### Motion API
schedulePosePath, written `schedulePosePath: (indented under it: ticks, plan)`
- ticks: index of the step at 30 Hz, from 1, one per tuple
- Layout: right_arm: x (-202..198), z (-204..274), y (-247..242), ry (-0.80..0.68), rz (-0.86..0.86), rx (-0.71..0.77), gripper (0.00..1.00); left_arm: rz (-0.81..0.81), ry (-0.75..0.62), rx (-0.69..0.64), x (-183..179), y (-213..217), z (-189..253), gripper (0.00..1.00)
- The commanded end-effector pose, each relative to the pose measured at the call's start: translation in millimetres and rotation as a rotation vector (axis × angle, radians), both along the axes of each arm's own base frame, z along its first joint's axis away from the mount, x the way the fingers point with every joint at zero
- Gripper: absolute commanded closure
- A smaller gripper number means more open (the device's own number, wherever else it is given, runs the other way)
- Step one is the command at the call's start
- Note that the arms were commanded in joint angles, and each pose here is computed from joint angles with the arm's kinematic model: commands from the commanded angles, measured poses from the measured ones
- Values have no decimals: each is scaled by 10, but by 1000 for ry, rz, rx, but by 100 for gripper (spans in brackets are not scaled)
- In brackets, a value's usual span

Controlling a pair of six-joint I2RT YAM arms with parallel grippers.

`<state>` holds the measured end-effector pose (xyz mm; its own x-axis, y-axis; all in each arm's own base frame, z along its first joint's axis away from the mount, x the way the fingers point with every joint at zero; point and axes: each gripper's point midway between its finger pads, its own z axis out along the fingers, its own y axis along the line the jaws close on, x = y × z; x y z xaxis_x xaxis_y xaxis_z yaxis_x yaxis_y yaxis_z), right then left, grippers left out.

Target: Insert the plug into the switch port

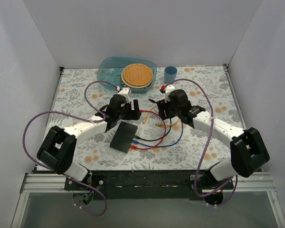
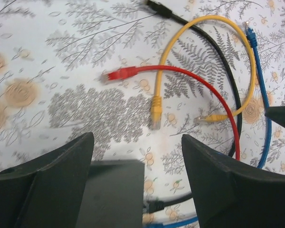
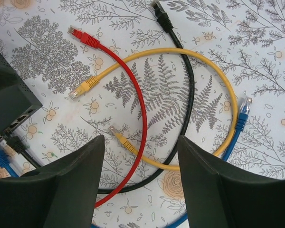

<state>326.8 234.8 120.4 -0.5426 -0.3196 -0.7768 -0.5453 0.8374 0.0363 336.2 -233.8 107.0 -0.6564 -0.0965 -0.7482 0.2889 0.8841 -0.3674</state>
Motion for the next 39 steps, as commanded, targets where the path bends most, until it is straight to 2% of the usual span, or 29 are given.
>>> schedulePosePath:
  ticks: [1, 9, 14, 18, 19, 21, 22, 26, 31, 35, 39]
  plan:
    - [-50, 109, -136, 8, -56, 80, 31, -36, -72, 113, 165, -292, -27, 30]
    - [-96, 135, -274, 11, -71, 114, 31, -97, -53, 222, 106, -588, -440, 40]
    - [-123, 132, -274, 20, -58, 135, 31, -83, -50, 291, 79, -607, -630, 46]
    - [-124, 141, -284, 14, -61, 141, 31, -91, -45, 306, 79, -648, -729, 55]
    - [-117, 157, -293, 6, -63, 146, 31, -103, -36, 320, 65, -664, -803, 63]
    - [-117, 174, -303, 0, -66, 148, 31, -111, -21, 340, 51, -663, -879, 71]
    - [-114, 177, -323, 0, -71, 151, 31, -119, -16, 350, 39, -685, -922, 79]
    - [-110, 196, -336, -3, -71, 159, 31, -133, -2, 370, 0, -667, -975, 100]
    - [-130, 307, -313, -26, -49, 184, 31, -123, -52, 385, 32, -603, -739, 100]
    - [-205, 454, -219, -75, 32, 233, 31, -83, -102, 434, 43, -420, -386, 100]
    - [-221, 601, -163, -122, 82, 262, 30, 36, -208, 443, 162, -224, 221, 100]
